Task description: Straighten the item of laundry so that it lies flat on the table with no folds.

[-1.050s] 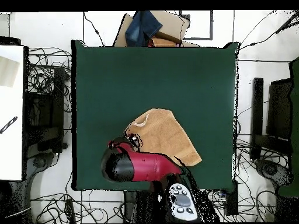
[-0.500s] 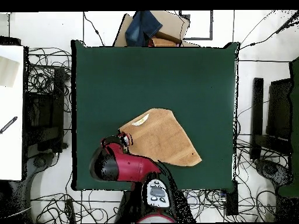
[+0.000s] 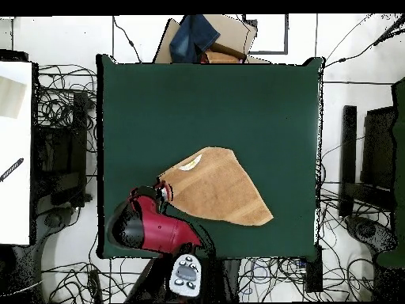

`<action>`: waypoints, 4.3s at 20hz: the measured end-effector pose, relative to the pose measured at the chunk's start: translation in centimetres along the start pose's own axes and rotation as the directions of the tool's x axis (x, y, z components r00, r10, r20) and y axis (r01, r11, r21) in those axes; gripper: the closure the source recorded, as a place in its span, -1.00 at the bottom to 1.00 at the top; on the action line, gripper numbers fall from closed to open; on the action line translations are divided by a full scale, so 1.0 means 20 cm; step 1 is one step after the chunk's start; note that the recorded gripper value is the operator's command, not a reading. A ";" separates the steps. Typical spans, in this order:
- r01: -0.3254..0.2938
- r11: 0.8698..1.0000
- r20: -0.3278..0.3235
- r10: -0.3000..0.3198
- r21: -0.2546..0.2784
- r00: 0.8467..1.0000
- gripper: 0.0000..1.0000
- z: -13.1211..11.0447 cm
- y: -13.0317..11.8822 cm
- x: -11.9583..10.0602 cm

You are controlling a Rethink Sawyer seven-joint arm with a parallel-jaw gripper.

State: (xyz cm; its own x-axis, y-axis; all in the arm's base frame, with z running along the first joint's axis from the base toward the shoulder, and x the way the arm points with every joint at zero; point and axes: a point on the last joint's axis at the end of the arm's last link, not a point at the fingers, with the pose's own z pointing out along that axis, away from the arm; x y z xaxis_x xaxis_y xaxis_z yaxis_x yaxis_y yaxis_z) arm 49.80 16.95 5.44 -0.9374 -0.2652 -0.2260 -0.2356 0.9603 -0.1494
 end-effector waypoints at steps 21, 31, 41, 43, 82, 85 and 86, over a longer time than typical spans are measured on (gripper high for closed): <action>-0.057 0.992 0.135 0.042 0.110 0.990 -1.00 -0.07 -0.06 -0.12; -0.217 0.975 0.097 0.212 0.052 0.972 -1.00 0.00 -0.24 -0.15; -0.327 0.945 -0.040 0.327 0.009 0.944 -1.00 0.11 -0.42 -0.12; -0.333 0.943 -0.049 0.333 0.008 0.942 -1.00 0.13 -0.43 -0.12; -0.407 0.912 -0.169 0.394 -0.045 0.903 -1.00 0.36 -0.58 -0.10; -0.384 0.923 -0.127 0.380 -0.003 0.916 -1.00 0.29 -0.63 -0.16; -0.368 0.930 -0.121 0.366 0.007 0.923 -1.00 0.25 -0.62 -0.19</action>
State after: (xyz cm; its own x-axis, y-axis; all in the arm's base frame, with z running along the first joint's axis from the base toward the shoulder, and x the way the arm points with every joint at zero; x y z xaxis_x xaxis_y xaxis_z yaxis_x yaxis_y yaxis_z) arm 57.52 5.55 3.33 -0.9822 0.1170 -0.1471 0.1272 0.9899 -0.0621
